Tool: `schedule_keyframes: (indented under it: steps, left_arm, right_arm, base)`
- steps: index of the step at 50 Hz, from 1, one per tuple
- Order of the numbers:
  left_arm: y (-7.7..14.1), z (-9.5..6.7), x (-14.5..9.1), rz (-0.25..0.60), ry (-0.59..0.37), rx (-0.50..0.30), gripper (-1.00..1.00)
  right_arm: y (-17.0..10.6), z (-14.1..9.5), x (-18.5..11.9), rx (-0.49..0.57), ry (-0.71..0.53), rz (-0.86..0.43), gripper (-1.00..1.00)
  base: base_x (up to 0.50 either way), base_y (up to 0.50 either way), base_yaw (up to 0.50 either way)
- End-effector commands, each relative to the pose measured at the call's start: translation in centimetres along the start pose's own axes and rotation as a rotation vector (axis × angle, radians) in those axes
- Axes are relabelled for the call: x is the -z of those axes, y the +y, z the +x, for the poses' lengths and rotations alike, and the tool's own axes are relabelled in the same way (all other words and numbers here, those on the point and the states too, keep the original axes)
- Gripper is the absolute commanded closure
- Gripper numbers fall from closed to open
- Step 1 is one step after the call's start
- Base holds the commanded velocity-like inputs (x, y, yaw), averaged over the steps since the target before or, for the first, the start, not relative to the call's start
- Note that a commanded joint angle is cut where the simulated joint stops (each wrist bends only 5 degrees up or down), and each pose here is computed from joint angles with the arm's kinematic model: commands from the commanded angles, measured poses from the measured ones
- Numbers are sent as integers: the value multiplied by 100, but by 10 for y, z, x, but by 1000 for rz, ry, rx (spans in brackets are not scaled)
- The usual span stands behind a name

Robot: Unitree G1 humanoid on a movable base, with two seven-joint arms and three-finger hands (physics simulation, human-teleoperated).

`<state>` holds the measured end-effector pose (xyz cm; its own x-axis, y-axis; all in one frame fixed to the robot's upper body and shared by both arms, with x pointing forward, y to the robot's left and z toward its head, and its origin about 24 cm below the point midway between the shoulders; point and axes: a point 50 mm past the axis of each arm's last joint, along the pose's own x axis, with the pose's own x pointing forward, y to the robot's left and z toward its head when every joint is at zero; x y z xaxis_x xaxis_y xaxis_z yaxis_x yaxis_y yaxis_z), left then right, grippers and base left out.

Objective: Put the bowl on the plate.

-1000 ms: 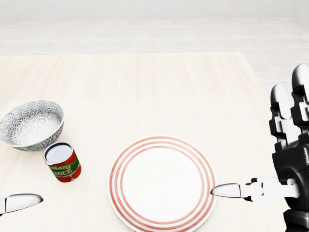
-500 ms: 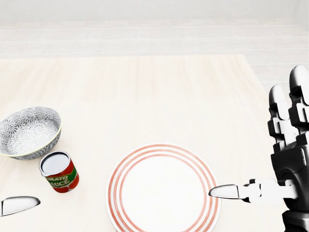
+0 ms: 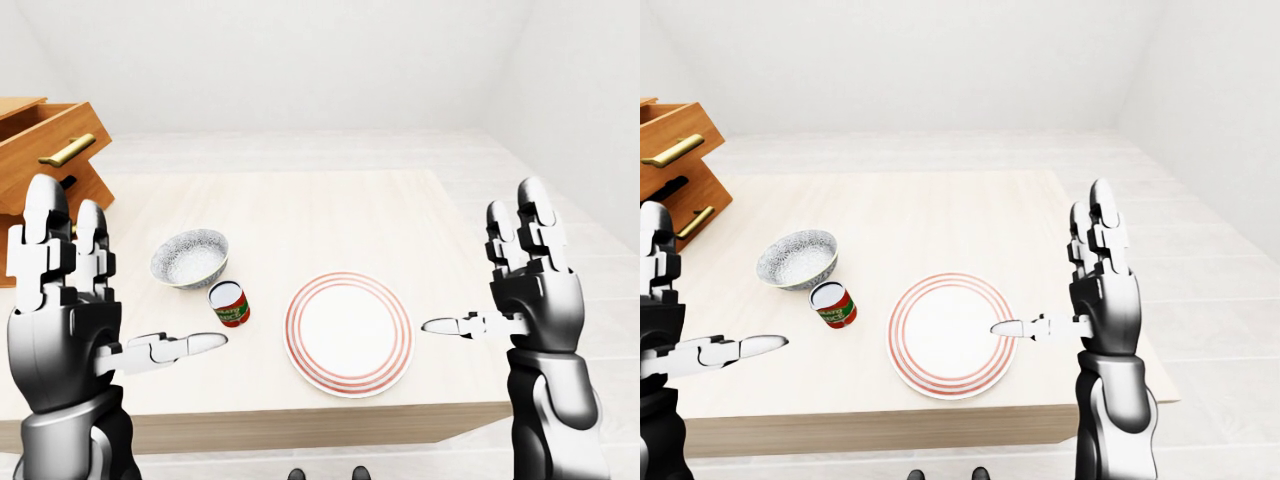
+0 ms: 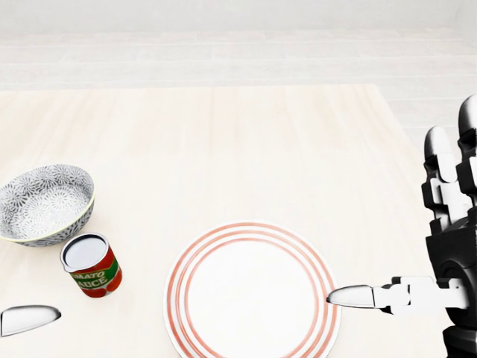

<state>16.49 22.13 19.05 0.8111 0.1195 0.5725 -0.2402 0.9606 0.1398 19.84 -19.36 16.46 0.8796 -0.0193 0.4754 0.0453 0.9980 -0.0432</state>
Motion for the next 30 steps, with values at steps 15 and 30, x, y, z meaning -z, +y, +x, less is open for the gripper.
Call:
schedule_keyframes:
  steps: [15, 30]
  left_arm:
    - [7, 31, 13, 261, 7, 19, -100]
    - [11, 59, 7, 563, -24, 114, -100]
  right_arm:
    - [-3, 2, 8, 5, 32, -3, -100]
    - [0, 3, 13, 3, 50, 2, -100]
  base:
    - [0, 0, 0]
    - [0, 0, 0]
